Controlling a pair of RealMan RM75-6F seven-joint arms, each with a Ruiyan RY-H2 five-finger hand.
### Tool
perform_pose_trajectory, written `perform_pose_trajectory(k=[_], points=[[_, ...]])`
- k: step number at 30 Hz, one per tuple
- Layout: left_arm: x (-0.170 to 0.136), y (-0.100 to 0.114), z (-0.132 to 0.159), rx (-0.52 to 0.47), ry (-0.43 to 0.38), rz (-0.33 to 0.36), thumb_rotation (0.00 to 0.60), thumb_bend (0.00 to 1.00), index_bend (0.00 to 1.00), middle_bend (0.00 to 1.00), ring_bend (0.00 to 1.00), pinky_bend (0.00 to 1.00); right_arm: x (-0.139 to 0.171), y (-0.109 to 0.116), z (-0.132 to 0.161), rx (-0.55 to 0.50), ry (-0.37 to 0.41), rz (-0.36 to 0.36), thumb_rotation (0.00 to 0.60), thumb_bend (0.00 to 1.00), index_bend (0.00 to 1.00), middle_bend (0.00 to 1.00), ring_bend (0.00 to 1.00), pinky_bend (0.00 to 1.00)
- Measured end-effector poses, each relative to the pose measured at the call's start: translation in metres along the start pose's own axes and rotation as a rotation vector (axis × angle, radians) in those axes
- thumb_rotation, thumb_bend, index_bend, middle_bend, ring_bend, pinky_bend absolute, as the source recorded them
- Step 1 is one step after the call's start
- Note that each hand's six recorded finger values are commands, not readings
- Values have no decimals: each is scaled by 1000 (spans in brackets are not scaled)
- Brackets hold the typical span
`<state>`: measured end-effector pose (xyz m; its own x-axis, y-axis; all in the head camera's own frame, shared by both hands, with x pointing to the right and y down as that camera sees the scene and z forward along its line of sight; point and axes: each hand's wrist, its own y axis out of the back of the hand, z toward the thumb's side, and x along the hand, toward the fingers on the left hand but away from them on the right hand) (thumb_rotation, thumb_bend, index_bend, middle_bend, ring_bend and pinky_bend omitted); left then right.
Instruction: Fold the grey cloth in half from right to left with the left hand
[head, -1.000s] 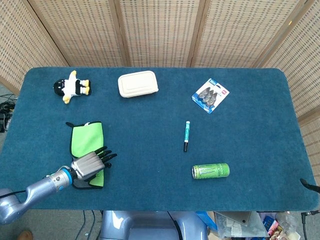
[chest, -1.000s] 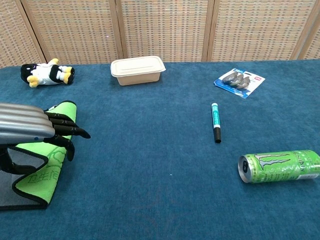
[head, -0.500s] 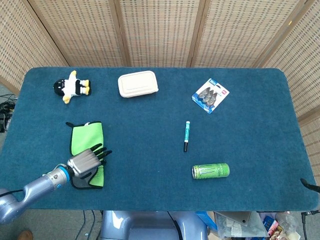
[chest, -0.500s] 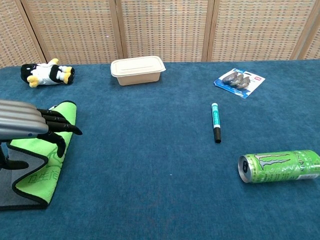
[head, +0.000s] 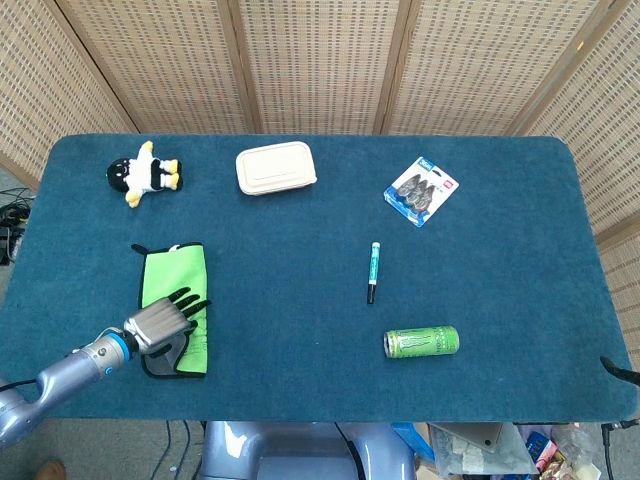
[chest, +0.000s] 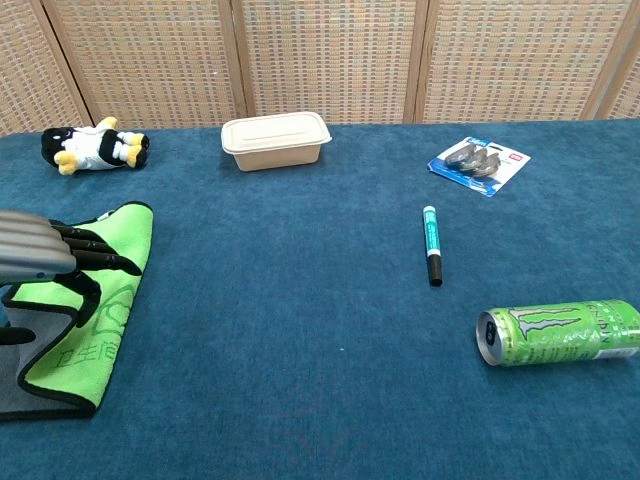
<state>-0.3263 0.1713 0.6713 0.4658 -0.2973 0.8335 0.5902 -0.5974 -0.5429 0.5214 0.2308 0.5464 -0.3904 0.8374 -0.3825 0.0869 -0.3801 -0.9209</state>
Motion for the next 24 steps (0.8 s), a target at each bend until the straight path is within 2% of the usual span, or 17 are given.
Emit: perform_pose_trajectory(k=[5,10,13,24], points=[[1,-2,-2,-9,4,9,600,395,429,0,0,0,0,0,1,2,0,-1,600,0,0,0,0,0],[1,-2,-1,-15,-1,23,600,394,564,0,0,0,1,0,1,2,1,1,600,0,0,0,0,0],[1,-4,-1,-19,-7,27,600,395,605,0,0,0,1,-1,2,2,4,2,600,0,0,0,0,0],[-13,-17,-2,-28,-7,32,600,394,614,0,0,0,2,-1,4,3,15,3,600,0,0,0,0,0]])
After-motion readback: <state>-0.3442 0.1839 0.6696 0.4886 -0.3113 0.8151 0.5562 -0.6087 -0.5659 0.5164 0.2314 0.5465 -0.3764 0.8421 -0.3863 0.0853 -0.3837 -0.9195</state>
